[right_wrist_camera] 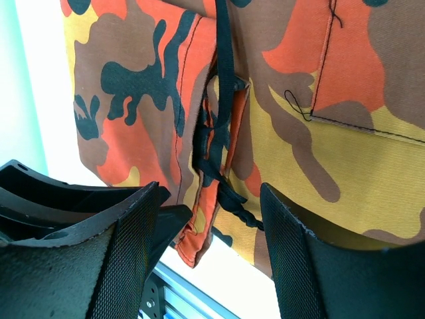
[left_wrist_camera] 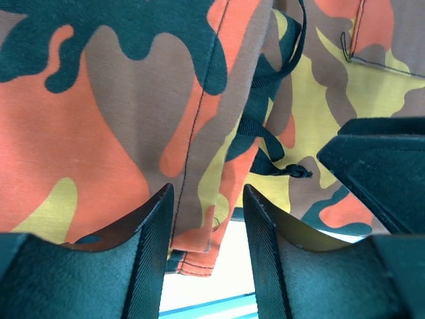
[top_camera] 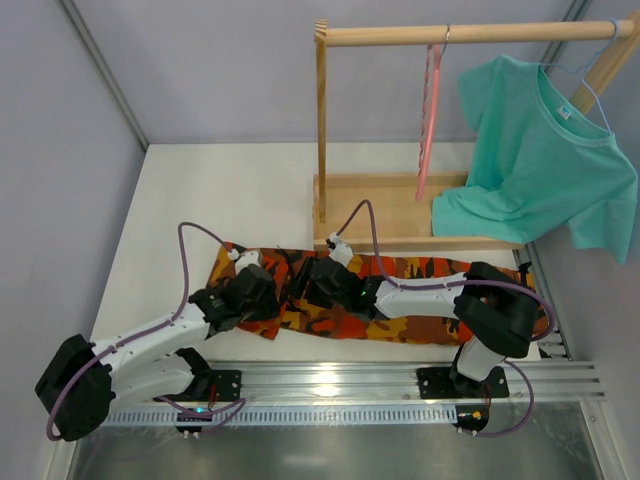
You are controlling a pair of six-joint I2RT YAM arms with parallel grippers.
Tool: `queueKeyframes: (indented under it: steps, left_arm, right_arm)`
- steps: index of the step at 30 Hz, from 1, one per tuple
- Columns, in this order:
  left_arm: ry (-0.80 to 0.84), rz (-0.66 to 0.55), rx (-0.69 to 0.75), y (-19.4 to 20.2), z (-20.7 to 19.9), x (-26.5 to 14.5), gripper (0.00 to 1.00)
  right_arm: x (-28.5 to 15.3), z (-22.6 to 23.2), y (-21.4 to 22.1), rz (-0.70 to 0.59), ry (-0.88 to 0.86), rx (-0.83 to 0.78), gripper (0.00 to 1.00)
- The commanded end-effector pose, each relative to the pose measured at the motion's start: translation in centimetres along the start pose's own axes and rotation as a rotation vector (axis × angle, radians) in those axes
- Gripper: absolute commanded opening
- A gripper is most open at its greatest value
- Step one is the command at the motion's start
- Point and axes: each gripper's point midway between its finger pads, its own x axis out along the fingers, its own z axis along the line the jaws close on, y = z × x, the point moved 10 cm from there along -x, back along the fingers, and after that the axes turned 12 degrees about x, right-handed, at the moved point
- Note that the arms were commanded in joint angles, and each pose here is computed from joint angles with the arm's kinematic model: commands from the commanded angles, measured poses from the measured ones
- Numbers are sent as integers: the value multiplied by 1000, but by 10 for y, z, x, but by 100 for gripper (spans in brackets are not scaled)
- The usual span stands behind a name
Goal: Place the trousers on the hanger
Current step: Fold the trousers
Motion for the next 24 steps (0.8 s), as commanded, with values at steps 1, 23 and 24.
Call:
queueKeyframes:
  steps: [1,23,24]
  left_arm:
    - [-4,-10,14,-4,-4,-3,46]
    - [-117,36,43,8,-6,-11,0]
    - [-102,37,41,8,-7,-14,0]
  right_arm:
    - [-6,9,-8,-36,-62,1,65]
    - [-1,12,-5,-11,-84,-6,65]
    - [0,13,-5,-10,-86,-8,65]
